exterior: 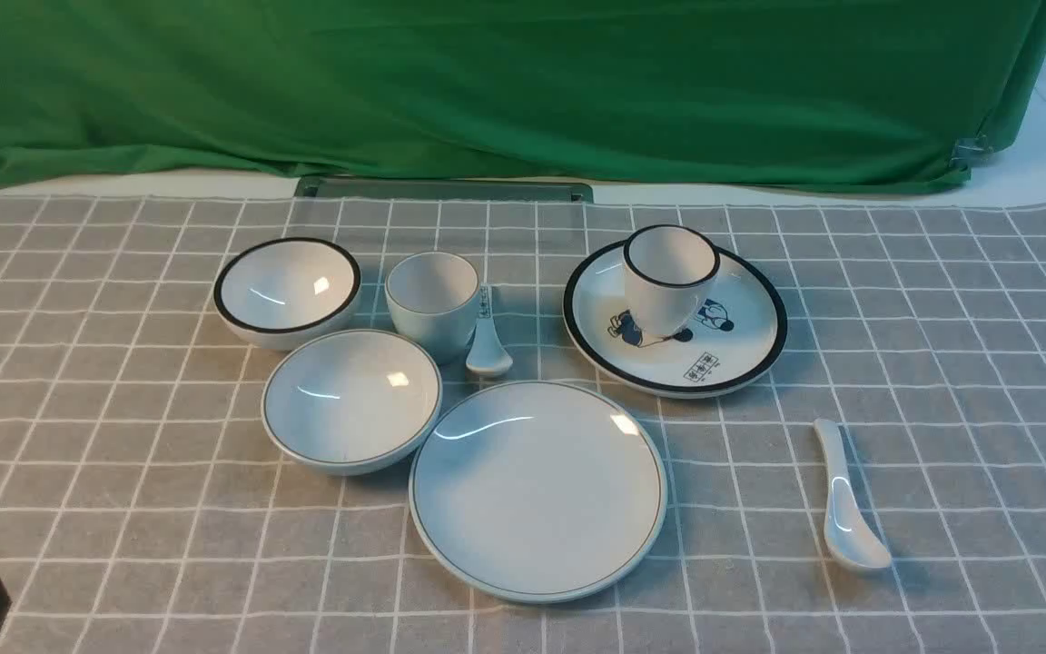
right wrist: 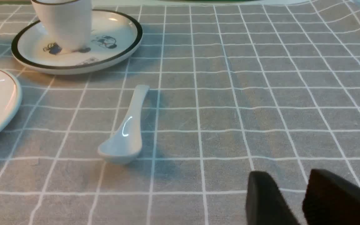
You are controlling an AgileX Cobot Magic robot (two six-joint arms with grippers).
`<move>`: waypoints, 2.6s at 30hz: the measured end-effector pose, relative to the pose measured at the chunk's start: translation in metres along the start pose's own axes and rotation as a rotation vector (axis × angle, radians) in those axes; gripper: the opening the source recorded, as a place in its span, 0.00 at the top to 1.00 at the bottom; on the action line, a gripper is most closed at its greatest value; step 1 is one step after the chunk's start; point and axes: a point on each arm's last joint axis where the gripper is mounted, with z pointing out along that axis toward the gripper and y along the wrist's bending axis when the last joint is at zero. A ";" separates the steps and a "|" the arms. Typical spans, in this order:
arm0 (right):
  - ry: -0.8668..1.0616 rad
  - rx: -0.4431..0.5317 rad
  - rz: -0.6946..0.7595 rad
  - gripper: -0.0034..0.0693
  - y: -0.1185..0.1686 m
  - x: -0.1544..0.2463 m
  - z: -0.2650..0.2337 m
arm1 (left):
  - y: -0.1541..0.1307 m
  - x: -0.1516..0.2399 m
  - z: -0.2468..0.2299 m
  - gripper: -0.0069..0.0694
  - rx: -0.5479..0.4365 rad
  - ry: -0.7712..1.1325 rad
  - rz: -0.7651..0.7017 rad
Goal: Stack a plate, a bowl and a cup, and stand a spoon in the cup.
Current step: Use the left arm to grab a blue rice bowl
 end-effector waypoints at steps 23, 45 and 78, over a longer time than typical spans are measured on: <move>0.000 0.000 0.000 0.62 0.000 0.000 0.000 | 0.000 0.000 0.000 0.89 0.000 0.000 0.000; 0.000 0.000 0.000 0.62 0.000 0.000 0.000 | -0.006 -0.043 -0.009 0.89 0.120 -0.191 -0.608; -0.304 -0.049 0.569 0.63 -0.004 -0.027 -0.004 | -0.092 -0.125 0.164 0.89 0.518 0.835 0.201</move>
